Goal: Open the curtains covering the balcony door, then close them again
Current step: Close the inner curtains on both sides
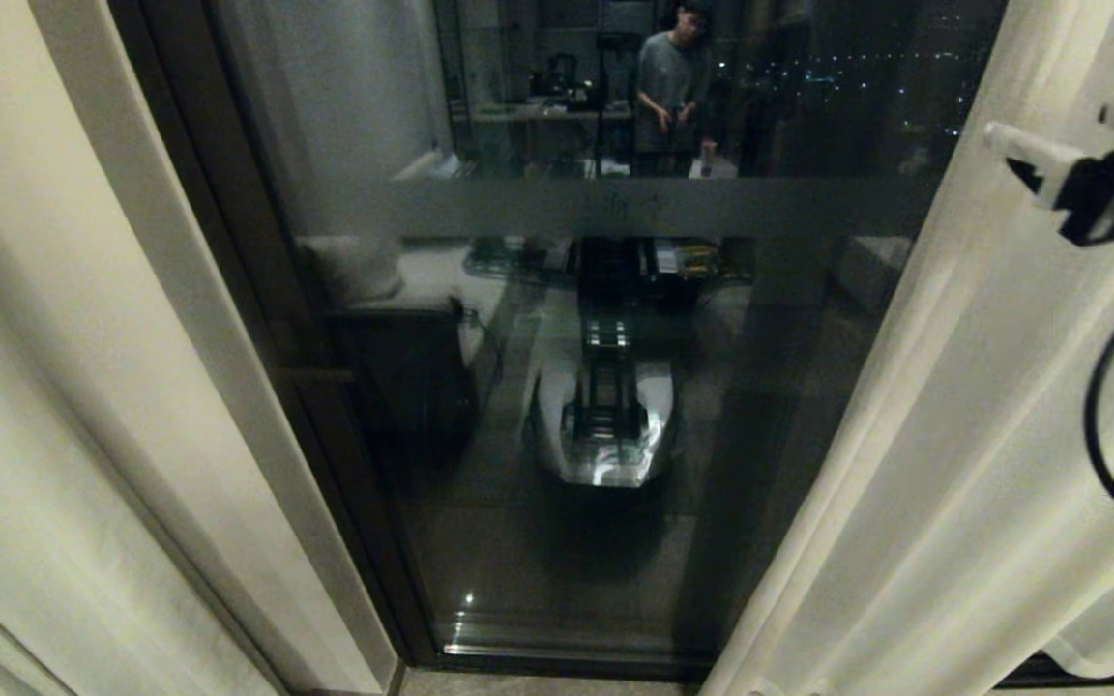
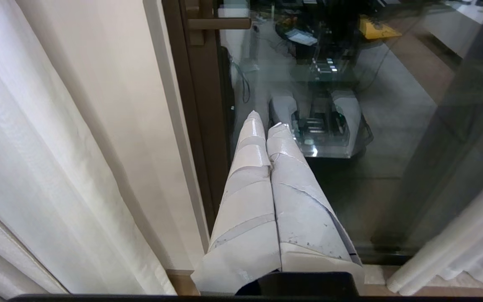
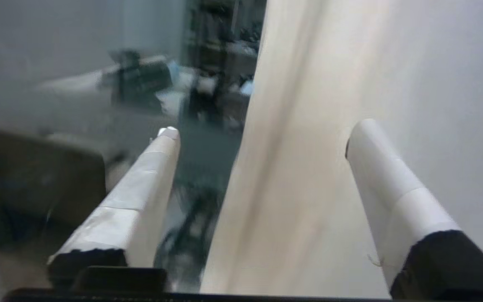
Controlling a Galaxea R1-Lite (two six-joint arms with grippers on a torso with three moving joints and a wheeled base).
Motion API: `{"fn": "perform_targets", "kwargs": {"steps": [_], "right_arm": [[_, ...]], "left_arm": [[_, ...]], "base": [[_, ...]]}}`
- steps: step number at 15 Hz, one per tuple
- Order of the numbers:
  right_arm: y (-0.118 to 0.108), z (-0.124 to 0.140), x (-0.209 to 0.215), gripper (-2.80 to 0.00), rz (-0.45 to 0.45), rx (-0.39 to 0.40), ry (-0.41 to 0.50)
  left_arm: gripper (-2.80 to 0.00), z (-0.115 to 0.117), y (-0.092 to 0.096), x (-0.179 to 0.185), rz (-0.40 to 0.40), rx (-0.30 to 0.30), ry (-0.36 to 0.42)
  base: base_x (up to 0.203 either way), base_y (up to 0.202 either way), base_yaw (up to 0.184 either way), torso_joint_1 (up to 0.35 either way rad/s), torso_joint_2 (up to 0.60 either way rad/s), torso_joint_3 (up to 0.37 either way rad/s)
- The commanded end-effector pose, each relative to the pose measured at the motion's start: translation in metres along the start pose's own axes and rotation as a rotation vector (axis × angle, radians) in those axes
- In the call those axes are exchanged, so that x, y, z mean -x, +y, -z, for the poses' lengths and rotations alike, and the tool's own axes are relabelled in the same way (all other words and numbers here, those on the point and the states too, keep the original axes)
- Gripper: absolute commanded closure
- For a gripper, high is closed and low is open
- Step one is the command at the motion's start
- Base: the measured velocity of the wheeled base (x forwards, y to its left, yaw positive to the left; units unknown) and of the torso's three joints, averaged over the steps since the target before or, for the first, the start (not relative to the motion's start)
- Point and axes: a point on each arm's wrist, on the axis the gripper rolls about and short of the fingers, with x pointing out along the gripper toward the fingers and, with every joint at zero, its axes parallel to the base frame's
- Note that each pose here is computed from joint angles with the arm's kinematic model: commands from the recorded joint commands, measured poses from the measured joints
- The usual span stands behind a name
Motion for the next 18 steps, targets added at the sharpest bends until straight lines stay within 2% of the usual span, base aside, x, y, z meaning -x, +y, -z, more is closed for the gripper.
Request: {"fn": "perform_targets", "kwargs": {"steps": [1, 4, 5, 9, 16, 18], "right_arm": [[-0.002, -0.024, 0.091, -2.8, 0.029, 0.008, -0.105], [0.004, 0.002, 0.148, -2.8, 0.031, 0.007, -0.078], [0.006, 0.011, 0.159, 0.0, 0.031, 0.004, -0.068], [0.01, 0.03, 0.179, 0.0, 0.029, -0.082, -0.035], [0.022, 0.088, 0.231, 0.0, 0.049, -0.076, 0.073], [0.027, 0.108, 0.248, 0.0, 0.06, -0.081, 0.231]], "left_arm": [[0.0, 0.0, 0.0, 0.0, 0.0, 0.0, -0.001], [0.0, 0.0, 0.0, 0.0, 0.0, 0.0, -0.001], [0.0, 0.0, 0.0, 0.0, 0.0, 0.0, -0.001], [0.0, 0.0, 0.0, 0.0, -0.001, 0.0, -0.001], [0.0, 0.0, 0.0, 0.0, -0.002, 0.0, -0.001], [0.0, 0.0, 0.0, 0.0, 0.0, 0.0, -0.001]], "base": [[0.0, 0.0, 0.0, 0.0, 0.0, 0.0], [0.0, 0.0, 0.0, 0.0, 0.0, 0.0], [0.0, 0.0, 0.0, 0.0, 0.0, 0.0], [0.0, 0.0, 0.0, 0.0, 0.0, 0.0], [0.0, 0.0, 0.0, 0.0, 0.0, 0.0], [0.0, 0.0, 0.0, 0.0, 0.0, 0.0]]}}
